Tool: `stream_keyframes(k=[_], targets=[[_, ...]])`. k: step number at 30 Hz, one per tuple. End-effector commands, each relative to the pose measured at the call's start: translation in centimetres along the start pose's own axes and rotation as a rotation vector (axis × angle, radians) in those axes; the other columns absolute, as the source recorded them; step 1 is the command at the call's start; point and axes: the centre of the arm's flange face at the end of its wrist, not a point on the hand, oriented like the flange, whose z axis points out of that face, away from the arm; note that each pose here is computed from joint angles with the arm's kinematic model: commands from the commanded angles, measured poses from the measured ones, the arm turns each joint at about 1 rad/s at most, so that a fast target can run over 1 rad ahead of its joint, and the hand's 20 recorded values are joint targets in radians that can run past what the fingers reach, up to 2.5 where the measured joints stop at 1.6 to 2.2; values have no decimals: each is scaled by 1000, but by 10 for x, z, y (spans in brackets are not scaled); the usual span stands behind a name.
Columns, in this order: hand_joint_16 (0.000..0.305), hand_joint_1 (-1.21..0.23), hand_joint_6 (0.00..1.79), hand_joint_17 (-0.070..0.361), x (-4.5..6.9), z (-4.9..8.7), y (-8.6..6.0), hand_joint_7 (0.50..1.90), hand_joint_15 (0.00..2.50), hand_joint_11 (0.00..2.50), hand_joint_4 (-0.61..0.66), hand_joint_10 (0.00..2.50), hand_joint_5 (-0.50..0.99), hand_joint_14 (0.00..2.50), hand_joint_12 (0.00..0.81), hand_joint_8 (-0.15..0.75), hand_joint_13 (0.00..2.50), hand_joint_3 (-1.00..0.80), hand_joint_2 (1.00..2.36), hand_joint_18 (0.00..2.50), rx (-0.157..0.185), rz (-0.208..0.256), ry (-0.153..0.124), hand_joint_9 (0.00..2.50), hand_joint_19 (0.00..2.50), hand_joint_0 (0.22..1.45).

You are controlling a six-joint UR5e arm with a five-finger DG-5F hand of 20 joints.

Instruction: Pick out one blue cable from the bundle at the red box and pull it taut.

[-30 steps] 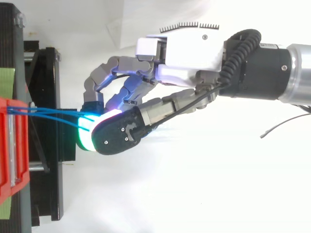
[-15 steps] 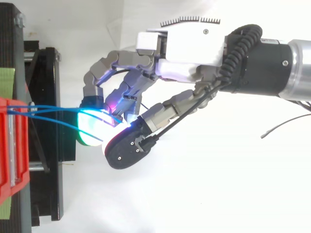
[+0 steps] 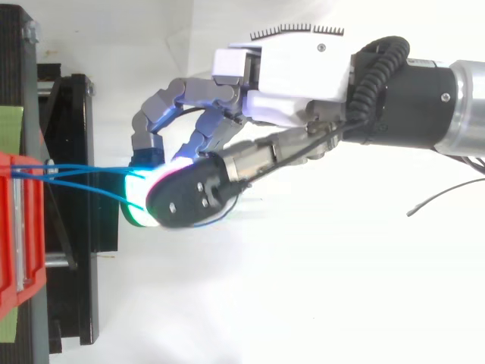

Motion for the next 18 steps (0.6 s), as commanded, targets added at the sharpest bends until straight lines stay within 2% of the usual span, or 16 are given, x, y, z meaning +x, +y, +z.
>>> stream_keyframes(k=[1, 4, 9, 18], targets=[[40, -336, 822, 89, -1, 0, 1, 1067, 679, 985, 95, 26, -129, 25, 302, 258, 966, -500, 1000, 823, 0, -1, -1, 1075, 895, 591], [40, -386, 818, 91, -1, 1, 3, 1078, 688, 987, 136, 25, -125, 25, 309, 262, 966, -488, 1001, 826, -3, 1, -3, 1087, 903, 603], [43, -495, 835, 96, -1, 1, 10, 1066, 698, 1027, 143, 26, -146, 26, 323, 276, 949, -304, 1018, 830, 0, -3, -3, 1041, 902, 580], [45, -663, 872, 101, -4, 1, 10, 1096, 701, 1085, 168, 26, -174, 25, 332, 276, 916, -265, 1020, 821, 7, -7, -6, 977, 883, 567]])
